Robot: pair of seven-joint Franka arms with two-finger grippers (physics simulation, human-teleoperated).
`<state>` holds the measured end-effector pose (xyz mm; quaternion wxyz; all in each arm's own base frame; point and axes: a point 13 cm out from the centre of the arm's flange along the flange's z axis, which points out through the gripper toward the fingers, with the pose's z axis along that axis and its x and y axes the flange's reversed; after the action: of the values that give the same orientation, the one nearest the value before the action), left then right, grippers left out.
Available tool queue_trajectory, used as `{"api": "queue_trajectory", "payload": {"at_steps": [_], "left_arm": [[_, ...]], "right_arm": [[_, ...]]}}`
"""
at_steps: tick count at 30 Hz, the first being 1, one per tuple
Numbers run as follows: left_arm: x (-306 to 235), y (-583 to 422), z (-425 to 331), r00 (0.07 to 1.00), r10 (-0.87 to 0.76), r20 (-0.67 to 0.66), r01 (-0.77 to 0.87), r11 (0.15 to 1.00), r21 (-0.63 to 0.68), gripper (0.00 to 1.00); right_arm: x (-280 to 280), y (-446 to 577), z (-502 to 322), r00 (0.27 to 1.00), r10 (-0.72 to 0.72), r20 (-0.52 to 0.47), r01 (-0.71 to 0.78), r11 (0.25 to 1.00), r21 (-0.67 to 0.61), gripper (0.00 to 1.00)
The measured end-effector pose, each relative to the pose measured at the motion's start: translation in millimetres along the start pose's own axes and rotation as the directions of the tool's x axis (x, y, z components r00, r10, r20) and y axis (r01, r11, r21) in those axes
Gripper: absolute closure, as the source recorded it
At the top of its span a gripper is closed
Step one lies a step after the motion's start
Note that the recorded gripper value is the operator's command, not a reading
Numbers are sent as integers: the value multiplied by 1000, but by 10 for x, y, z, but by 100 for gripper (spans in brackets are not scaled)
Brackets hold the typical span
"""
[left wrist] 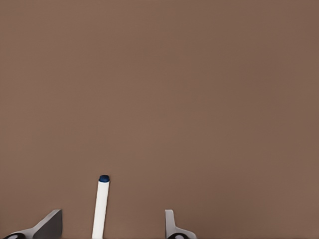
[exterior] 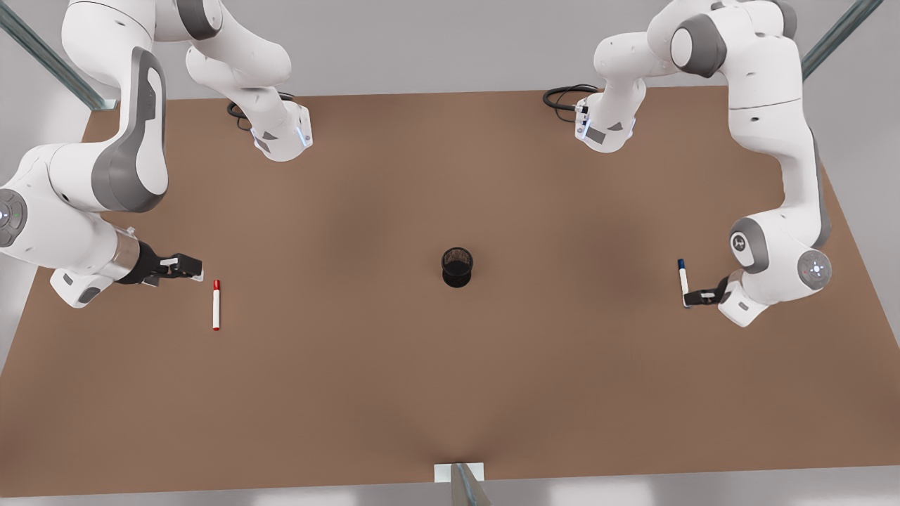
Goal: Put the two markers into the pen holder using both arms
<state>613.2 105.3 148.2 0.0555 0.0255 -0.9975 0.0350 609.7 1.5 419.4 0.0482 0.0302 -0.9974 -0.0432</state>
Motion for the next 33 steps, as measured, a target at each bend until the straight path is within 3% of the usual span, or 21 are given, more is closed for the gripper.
{"api": "queue_trajectory", "payload": {"at_steps": [8, 12, 14, 16, 17, 22, 26, 30, 33], "left_arm": [[111, 193, 692, 999, 43, 7, -43, 999, -8, 0], [137, 292, 873, 998, 63, 14, -63, 998, -15, 5], [153, 314, 925, 997, 75, 15, -74, 997, -18, 14], [145, 323, 948, 996, 87, 20, -86, 996, -20, 35], [140, 327, 959, 995, 92, 21, -92, 996, -21, 39], [133, 339, 1024, 993, 117, 22, -117, 993, -25, 42], [128, 346, 1060, 991, 133, 22, -132, 991, -27, 52], [128, 350, 1088, 989, 145, 21, -145, 989, -28, 57], [127, 354, 1107, 988, 153, 21, -152, 988, -29, 60]], "right_arm": [[-2, -2, -1, 1000, -1, 1, 1, 1000, 0, 0], [-2, -2, 0, 1000, -2, 1, 2, 1000, 0, 0], [-3, -2, 2, 1000, -2, 0, 2, 1000, 0, 0], [-3, -2, 1, 1000, -2, 1, 2, 1000, 0, 0], [-3, -2, -2, 1000, -2, 1, 2, 1000, 0, 0], [-24, 1, -7, 1000, -4, 4, 4, 1000, 1, 0], [-246, 13, 847, 993, -11, -115, 11, 1000, 0, 0], [-440, -412, 2321, 973, 47, -226, -48, 999, 3, 0], [-314, -858, 2883, 965, 107, -241, -108, 994, 8, 0]]}}
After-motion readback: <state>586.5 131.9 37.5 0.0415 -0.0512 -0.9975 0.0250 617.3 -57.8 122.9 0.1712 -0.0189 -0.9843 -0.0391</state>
